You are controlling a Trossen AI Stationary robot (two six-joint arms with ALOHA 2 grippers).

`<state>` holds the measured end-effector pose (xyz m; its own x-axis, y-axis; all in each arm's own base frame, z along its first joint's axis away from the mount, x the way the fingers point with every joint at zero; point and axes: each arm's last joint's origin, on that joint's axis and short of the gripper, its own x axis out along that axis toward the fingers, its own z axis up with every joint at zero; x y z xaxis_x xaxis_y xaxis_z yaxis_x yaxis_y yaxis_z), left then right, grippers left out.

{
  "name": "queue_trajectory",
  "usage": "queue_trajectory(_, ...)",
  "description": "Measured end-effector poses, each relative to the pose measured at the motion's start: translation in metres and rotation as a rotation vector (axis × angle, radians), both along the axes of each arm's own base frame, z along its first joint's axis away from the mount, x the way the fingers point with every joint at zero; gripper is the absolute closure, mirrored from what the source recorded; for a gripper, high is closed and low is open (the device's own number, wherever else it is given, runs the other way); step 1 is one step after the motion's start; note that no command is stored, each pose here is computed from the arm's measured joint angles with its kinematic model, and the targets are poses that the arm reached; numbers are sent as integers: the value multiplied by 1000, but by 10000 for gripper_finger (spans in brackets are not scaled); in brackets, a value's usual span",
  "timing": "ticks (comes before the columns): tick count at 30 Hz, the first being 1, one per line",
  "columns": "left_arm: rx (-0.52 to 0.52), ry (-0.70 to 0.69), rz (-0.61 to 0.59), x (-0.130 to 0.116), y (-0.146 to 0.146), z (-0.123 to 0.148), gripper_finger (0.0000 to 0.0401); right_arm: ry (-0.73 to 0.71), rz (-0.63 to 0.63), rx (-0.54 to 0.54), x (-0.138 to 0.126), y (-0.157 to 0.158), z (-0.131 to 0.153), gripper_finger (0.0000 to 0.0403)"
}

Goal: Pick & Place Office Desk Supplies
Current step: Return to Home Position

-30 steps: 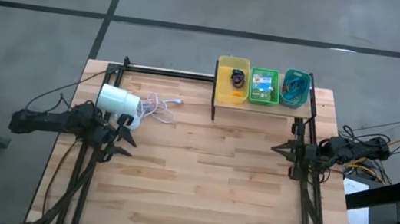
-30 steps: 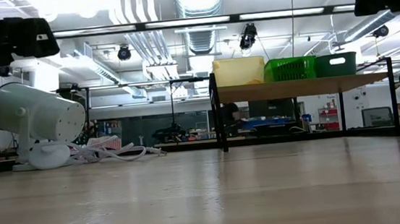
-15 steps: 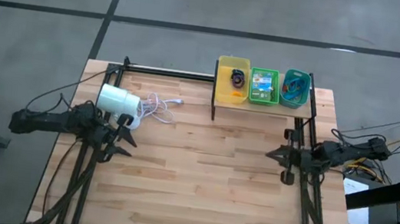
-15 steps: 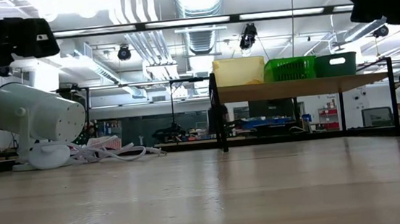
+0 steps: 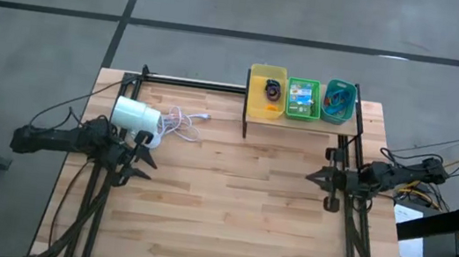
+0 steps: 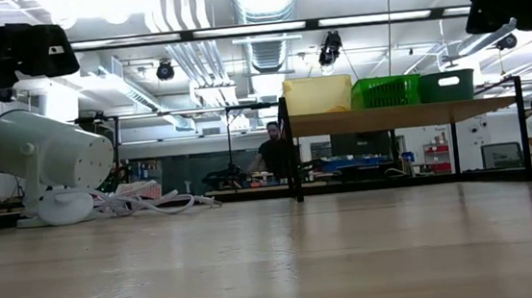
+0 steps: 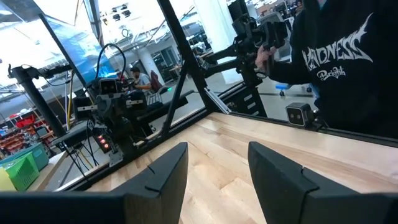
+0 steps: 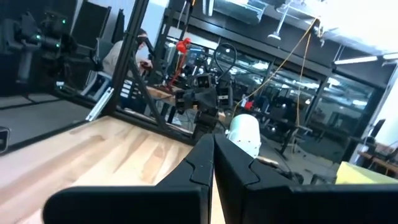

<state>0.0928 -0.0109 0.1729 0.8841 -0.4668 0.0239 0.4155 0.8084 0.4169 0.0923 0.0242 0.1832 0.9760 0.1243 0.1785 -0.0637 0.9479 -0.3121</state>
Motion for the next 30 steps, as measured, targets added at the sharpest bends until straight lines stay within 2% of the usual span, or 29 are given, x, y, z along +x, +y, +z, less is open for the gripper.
queue_trajectory(30,2,-1,0,0,0,0,228,7,1,6,0,0,-1,394)
